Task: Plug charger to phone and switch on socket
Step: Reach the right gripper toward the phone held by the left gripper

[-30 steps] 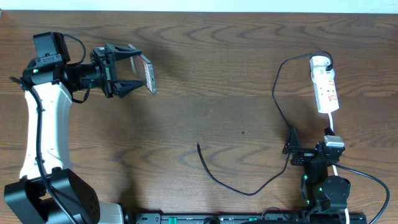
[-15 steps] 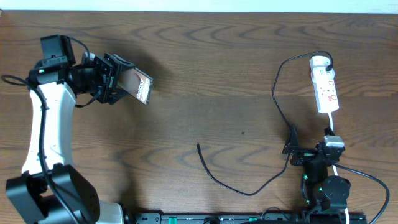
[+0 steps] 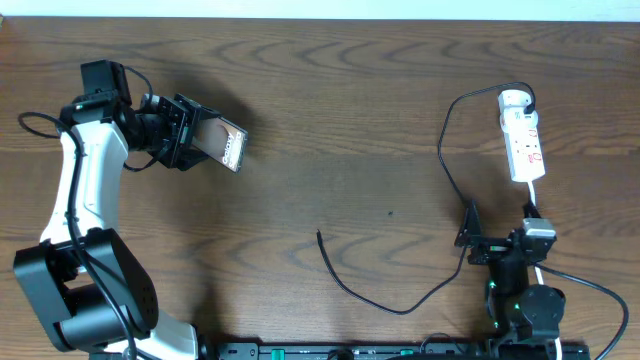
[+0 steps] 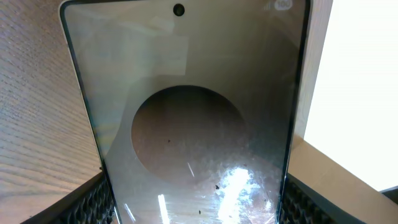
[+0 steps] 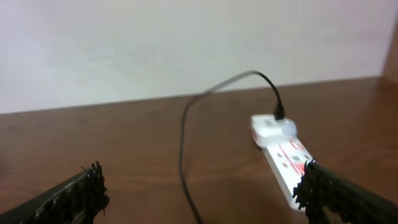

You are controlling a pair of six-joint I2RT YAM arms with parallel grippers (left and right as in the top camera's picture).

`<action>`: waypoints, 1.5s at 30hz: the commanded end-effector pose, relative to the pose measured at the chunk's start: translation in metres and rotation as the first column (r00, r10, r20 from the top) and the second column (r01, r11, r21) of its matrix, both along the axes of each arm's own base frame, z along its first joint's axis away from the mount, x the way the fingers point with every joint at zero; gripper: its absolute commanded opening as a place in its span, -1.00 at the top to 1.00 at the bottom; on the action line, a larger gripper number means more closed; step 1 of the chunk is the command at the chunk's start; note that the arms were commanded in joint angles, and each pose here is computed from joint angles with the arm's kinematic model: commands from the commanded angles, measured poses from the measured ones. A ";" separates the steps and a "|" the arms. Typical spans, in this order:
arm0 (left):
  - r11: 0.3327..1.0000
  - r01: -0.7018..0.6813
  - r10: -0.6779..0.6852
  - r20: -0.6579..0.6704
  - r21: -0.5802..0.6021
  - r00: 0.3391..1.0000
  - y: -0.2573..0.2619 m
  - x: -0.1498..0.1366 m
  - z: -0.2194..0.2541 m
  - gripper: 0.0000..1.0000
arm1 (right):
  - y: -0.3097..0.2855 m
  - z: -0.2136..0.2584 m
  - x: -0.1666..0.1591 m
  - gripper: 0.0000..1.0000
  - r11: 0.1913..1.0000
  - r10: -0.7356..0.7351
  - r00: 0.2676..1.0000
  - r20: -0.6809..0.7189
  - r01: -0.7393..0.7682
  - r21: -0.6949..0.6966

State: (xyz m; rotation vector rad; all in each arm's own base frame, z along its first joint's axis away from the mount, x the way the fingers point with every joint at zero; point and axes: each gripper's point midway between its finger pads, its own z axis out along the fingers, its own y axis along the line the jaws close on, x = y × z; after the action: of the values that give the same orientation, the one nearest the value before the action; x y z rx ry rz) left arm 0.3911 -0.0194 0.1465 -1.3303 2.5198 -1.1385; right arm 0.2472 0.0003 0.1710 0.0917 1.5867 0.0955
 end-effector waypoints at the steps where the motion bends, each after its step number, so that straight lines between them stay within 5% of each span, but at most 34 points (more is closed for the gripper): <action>1: 0.999 0.027 -0.026 0.043 -0.019 0.999 -0.005 0.002 0.008 0.86 | 0.016 0.020 -0.003 -0.98 0.995 0.093 0.995 0.044 -0.095 0.041; 9: 1.000 0.026 -0.025 0.060 -0.015 0.998 -0.004 0.005 0.009 0.86 | 0.042 0.087 0.005 -0.98 0.962 0.244 0.970 0.001 -0.243 0.125; 13: 1.000 0.015 -0.014 0.054 -0.021 0.998 -0.004 0.006 0.010 0.86 | 0.088 0.113 0.032 -0.99 0.845 0.515 0.848 -0.126 -0.476 0.243; 15: 1.000 0.013 -0.012 0.053 -0.022 0.999 -0.004 0.006 0.010 0.85 | 0.117 0.121 0.045 -0.99 0.718 0.682 0.714 -0.159 -0.613 0.328; 19: 1.000 0.013 -0.012 0.053 -0.022 0.999 -0.004 0.006 0.010 0.85 | 0.172 0.141 0.050 -0.99 0.260 0.964 0.259 -0.066 -0.851 0.457; 21: 1.000 0.013 -0.012 0.053 -0.022 0.999 -0.004 0.006 0.010 0.86 | 0.181 0.138 0.059 -0.99 0.126 0.992 0.127 -0.028 -0.881 0.456; 23: 1.000 0.013 -0.012 0.053 -0.022 0.999 -0.004 0.006 0.010 0.85 | 0.187 0.126 0.088 -0.98 0.122 0.992 0.127 -0.026 -0.846 0.520; 27: 1.000 0.013 -0.012 0.052 -0.021 0.999 -0.004 0.006 0.010 0.86 | 0.205 0.083 0.152 -0.99 0.180 0.967 0.252 -0.048 -0.534 0.826; 30: 1.000 -0.007 0.007 0.037 -0.006 0.999 -0.001 0.006 0.007 0.86 | 0.222 0.048 0.170 -0.94 0.172 0.958 0.278 -0.070 -0.364 0.915; 37: 0.993 -0.092 0.095 -0.046 0.069 0.994 0.007 0.004 -0.006 0.85 | 0.286 -0.011 0.160 -0.82 0.181 0.966 0.221 -0.132 -0.220 0.959; 43: 0.986 -0.091 0.101 -0.074 0.138 0.992 -0.003 0.003 -0.013 0.85 | 0.338 -0.013 0.133 -0.19 0.173 0.979 0.162 -0.125 -0.328 0.929; 45: 0.984 -0.100 0.112 -0.080 0.147 0.990 -0.003 0.003 -0.015 0.86 | 0.344 -0.012 0.129 -0.32 0.169 0.980 0.157 -0.122 -0.339 0.925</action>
State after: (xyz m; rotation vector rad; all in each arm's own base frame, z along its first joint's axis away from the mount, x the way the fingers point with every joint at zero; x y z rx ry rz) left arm 0.3931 -0.0244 0.1306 -1.4463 2.5267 -0.9337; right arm 0.3726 0.3355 0.1518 -0.1070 2.2175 1.9187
